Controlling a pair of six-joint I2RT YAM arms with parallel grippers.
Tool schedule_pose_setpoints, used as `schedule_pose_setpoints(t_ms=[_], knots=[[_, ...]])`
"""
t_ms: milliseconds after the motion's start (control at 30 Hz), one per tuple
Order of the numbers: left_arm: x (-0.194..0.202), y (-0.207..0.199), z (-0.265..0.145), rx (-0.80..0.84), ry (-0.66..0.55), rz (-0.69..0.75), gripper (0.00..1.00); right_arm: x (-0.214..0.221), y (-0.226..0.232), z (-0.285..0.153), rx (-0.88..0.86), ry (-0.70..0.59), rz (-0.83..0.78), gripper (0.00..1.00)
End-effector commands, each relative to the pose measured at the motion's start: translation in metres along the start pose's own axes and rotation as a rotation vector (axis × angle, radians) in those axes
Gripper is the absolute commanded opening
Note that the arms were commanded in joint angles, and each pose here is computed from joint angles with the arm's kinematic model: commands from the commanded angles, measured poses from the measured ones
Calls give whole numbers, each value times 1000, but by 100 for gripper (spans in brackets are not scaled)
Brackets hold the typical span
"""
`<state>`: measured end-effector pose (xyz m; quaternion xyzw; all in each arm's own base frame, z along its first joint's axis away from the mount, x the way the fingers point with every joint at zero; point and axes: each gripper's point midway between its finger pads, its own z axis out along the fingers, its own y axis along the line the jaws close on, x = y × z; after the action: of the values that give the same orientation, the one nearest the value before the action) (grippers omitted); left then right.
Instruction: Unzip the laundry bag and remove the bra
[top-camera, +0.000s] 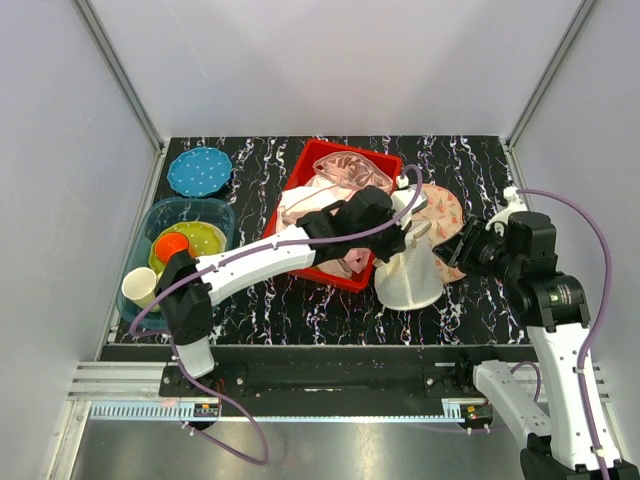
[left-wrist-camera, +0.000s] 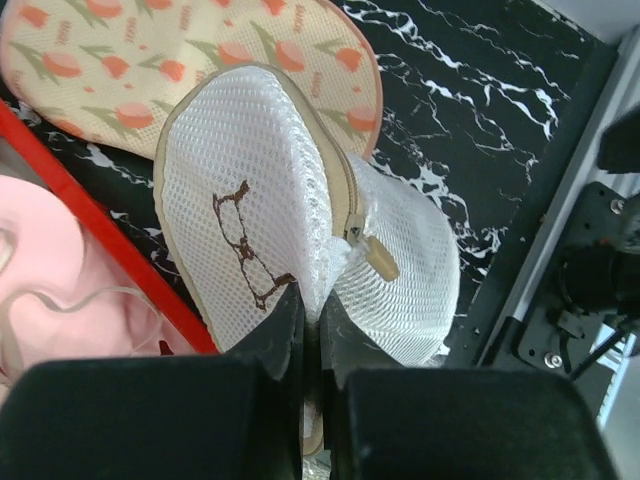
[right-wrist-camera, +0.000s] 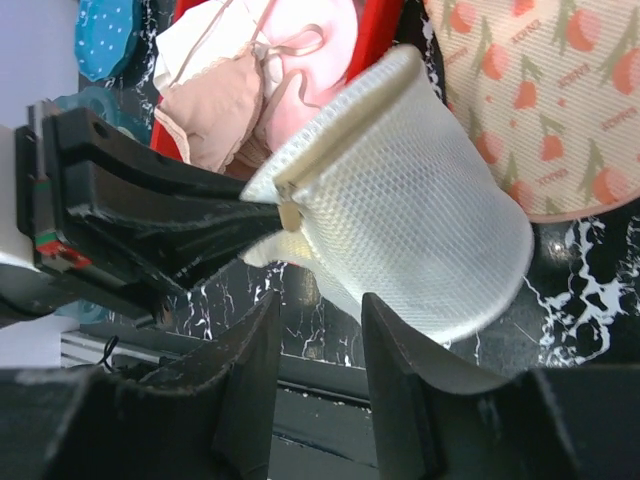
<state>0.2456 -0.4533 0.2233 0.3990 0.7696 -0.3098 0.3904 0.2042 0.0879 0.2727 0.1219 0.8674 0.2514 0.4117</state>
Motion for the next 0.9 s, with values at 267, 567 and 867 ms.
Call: schedule_pose_setpoints(t_ms=[267,567,867], knots=[[-50,-30,-13,124,-77,-19,0,-11,35,24,-166,65,-18,45],[-50,-33,-13,143,-69,-26,0,-11,45,38,-192,84,-16,45],[-49,-30,-16,137,-64,-22,0,5,32,44,-145,105,7,45]])
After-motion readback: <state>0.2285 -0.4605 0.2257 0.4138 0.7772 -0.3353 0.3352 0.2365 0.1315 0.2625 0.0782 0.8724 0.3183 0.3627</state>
